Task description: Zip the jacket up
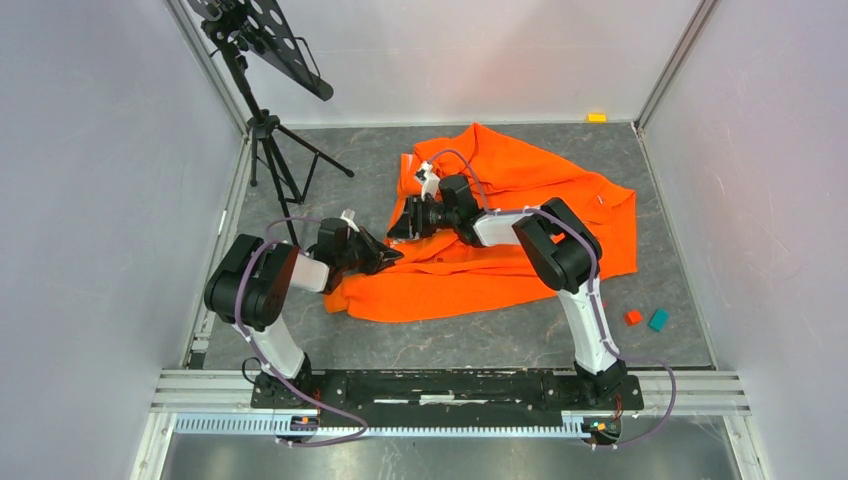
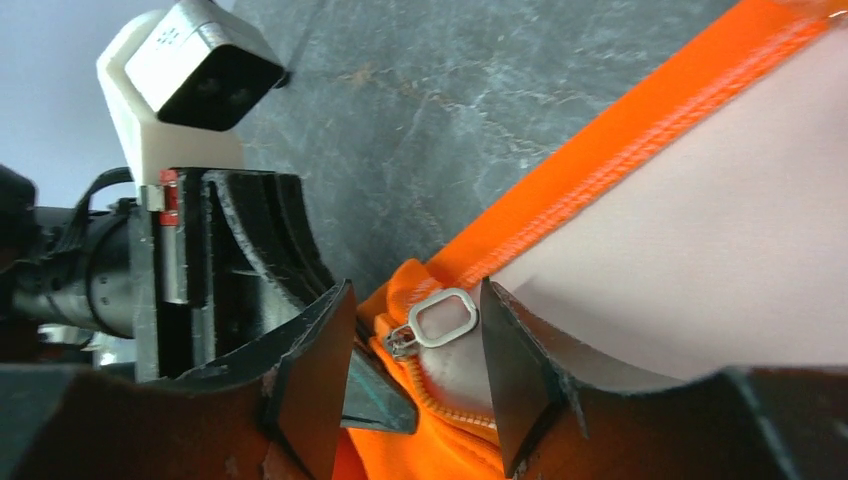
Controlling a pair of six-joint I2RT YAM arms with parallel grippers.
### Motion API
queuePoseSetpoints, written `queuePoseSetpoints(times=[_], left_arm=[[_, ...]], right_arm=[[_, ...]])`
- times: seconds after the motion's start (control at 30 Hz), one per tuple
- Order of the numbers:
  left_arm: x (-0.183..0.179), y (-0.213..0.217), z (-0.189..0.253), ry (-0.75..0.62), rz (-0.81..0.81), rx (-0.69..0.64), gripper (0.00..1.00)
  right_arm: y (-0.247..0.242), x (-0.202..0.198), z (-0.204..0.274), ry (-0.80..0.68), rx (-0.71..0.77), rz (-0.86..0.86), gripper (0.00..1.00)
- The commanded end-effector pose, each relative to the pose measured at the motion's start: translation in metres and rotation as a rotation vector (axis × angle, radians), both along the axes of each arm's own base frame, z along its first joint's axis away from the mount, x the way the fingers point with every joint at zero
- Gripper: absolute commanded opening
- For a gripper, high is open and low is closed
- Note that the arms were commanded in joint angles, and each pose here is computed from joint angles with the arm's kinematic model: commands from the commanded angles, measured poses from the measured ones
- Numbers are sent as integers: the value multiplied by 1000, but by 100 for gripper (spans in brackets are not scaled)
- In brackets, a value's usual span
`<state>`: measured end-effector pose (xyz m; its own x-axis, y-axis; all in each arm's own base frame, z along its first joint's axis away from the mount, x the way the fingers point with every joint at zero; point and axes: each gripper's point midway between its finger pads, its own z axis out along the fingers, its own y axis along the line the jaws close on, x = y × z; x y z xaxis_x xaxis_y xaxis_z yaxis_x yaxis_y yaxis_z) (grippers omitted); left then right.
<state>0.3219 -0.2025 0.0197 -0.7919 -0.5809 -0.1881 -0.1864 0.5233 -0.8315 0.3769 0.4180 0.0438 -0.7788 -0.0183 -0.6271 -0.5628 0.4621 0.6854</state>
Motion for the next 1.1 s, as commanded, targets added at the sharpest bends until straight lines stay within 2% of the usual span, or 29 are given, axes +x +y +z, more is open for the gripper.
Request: queuePoseSetpoints(times=[0.0, 0.07, 0.23, 0.33, 0.43, 0.53, 0.57, 0.67, 0.73, 0.9, 1.07], left_arm=[[-31, 10, -40, 139, -33, 93, 2], [-30, 10, -40, 131, -34, 98, 2], [-27, 15, -36, 112, -29, 131, 2], [-24, 15, -33, 100, -27, 132, 2], [-23, 12, -32, 91, -36, 120, 2], [-24, 11, -32, 83, -42, 113, 2], [-25, 12, -31, 80, -42, 114, 2], [-22, 12, -28, 69, -41, 117, 2], [-20, 11, -25, 62, -43, 116, 2], [-20, 14, -26, 64, -37, 137, 2], [-18, 14, -27, 65, -36, 138, 2]], right_arm=[[28, -13, 37, 9, 159, 102, 49], [33, -23, 66, 0, 246, 151, 43], [13, -64, 153, -62, 503, 193, 40], [4, -77, 161, -81, 509, 199, 41], [-11, -69, 141, -106, 461, 151, 43], [-28, -38, 116, -167, 350, 122, 45], [-31, -26, 105, -188, 282, 118, 44], [-41, 3, 69, -372, 12, 158, 47], [-41, 13, 57, -478, -103, 237, 47], [-34, 5, 35, -608, -134, 486, 45], [-27, 2, 22, -645, -150, 595, 41]])
